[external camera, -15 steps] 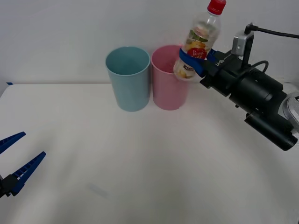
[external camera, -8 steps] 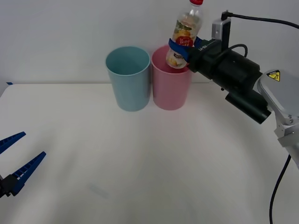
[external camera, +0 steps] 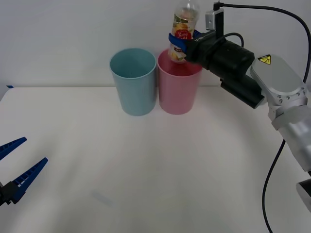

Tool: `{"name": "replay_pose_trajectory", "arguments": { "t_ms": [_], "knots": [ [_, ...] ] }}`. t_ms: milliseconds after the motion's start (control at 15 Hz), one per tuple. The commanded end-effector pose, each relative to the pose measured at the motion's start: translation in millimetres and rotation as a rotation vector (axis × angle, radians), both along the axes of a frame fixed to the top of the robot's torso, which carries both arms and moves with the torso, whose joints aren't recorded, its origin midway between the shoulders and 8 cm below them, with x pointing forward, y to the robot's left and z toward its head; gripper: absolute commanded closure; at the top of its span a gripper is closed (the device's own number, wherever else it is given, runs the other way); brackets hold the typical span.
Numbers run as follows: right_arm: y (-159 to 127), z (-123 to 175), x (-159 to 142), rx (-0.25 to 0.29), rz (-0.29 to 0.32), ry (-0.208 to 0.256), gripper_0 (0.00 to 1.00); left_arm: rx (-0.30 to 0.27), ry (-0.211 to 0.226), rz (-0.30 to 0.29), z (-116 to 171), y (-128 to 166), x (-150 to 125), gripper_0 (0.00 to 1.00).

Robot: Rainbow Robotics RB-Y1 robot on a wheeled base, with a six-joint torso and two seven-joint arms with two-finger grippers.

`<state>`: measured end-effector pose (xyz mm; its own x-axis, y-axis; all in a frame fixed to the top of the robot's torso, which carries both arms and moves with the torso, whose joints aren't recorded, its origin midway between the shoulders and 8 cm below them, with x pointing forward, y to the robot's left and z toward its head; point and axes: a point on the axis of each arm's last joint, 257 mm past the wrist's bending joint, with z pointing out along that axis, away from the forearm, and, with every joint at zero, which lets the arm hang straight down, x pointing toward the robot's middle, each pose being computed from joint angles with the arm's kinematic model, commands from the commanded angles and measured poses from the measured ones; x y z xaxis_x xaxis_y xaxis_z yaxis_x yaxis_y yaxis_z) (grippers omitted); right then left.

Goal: Grasp the object on the table and drop it into the matching bin: aluminum can to the light blue bin, PET bottle to the pink bin.

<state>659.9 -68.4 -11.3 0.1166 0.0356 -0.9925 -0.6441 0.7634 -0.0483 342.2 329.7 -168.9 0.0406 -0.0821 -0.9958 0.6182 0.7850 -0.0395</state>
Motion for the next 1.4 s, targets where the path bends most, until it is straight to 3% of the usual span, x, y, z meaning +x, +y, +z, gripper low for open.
{"name": "replay_pose_trajectory", "arguments": {
  "t_ms": [67, 133, 200, 267, 600, 867, 1400],
  "knots": [
    [-1.7, -1.6, 2.4, -0.007, -0.008, -0.001, 0.91, 0.000, 0.000, 0.000, 0.0, 0.0, 0.0, 0.00],
    [-1.2, -2.2, 2.3, -0.010, -0.008, -0.002, 0.81, 0.000, 0.000, 0.000, 0.0, 0.0, 0.0, 0.00],
    [-2.4, -0.4, 2.9, -0.011, -0.011, -0.006, 0.20, 0.000, 0.000, 0.000, 0.0, 0.0, 0.0, 0.00],
    [-1.3, 0.1, 2.4, -0.012, -0.009, -0.009, 0.00, 0.000, 0.000, 0.000, 0.0, 0.0, 0.0, 0.00],
    [-5.5, 1.6, -12.9, -0.016, 0.005, -0.041, 0.00, 0.000, 0.000, 0.000, 0.0, 0.0, 0.0, 0.00],
    [-18.6, -5.6, -59.8, -0.003, 0.042, -0.072, 0.00, 0.000, 0.000, 0.000, 0.0, 0.0, 0.0, 0.00],
    [-62.6, -30.0, -160.0, -0.014, 0.124, -0.075, 0.00, 0.000, 0.000, 0.000, 0.0, 0.0, 0.0, 0.00]
  ]
}}
